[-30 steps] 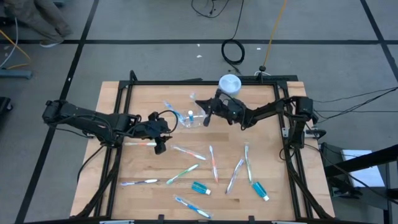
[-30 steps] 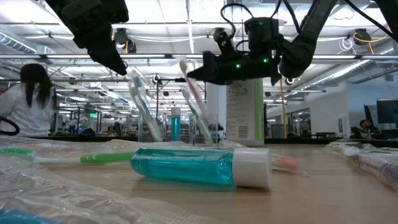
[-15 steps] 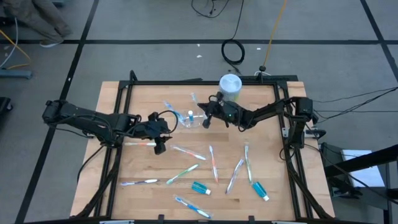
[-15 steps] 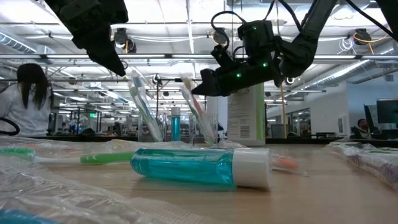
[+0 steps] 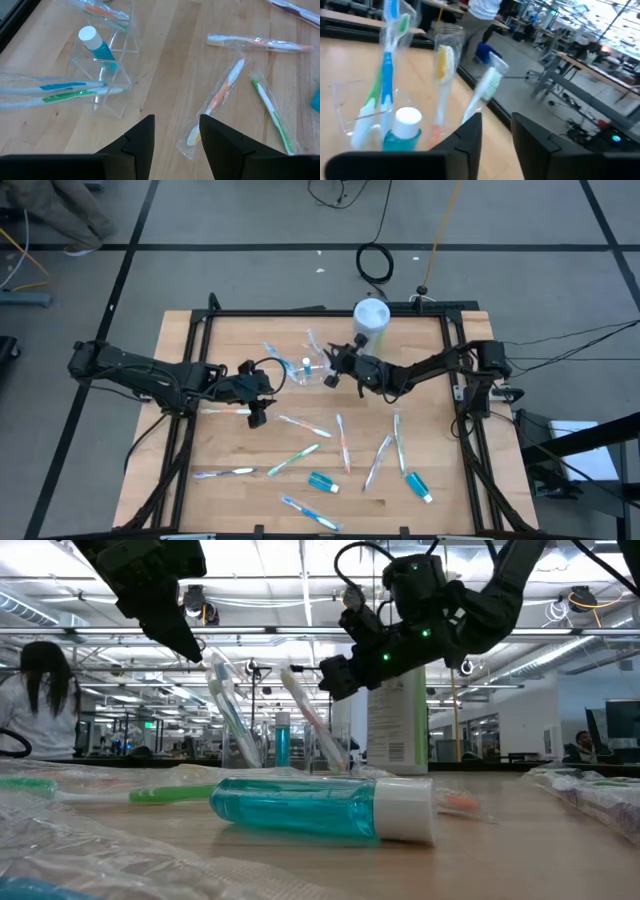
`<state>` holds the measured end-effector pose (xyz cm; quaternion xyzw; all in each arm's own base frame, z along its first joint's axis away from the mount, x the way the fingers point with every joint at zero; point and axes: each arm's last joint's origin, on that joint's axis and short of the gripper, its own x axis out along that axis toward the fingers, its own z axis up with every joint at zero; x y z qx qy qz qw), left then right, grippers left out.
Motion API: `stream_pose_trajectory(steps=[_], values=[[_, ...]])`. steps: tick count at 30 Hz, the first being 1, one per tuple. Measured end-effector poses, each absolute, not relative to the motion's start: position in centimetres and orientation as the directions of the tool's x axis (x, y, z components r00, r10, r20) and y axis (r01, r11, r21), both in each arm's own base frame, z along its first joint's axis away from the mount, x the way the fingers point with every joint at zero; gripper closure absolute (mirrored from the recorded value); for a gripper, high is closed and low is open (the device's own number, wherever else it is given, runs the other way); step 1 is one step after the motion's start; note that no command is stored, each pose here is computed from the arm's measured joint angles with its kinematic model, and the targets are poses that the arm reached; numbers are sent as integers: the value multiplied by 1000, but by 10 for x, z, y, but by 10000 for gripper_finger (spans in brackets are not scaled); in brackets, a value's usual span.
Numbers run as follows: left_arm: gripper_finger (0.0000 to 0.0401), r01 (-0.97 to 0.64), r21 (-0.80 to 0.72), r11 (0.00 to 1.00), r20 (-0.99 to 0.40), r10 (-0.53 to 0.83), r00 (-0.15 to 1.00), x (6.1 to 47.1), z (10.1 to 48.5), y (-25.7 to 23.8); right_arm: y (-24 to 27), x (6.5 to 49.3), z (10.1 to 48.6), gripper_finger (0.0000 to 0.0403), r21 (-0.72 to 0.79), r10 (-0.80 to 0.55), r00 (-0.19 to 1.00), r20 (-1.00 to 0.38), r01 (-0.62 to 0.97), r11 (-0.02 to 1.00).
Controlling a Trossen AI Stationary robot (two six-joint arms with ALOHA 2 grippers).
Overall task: Pick & Place toothbrushing station
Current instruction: Put the orange toothbrush into the transparent organizer
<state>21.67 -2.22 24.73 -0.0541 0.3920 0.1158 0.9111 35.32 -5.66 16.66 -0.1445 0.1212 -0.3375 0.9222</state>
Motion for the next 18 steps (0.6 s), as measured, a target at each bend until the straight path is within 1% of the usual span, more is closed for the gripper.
stream_pose_trajectory(steps=[5,8,11,13,15,18], values=[[240,-253,-8,968,-727,168,666,217,247,-22,-38,350,180,268,-290,-613,777,-146,559,777],[240,-253,-8,967,-727,168,666,217,247,-22,-23,341,192,261,-329,-578,786,-219,499,802],[240,-253,-8,968,-727,168,666,217,247,-22,-7,327,204,260,-306,-518,797,-311,432,848],[240,-253,-8,967,-726,168,667,217,247,-22,2,314,211,261,-229,-441,805,-397,378,897],[240,-254,-10,967,-726,168,667,217,247,-22,9,303,218,264,-114,-336,817,-469,321,940],[240,-267,-24,963,-723,168,670,217,248,-22,19,287,224,269,42,-166,813,-558,227,973]])
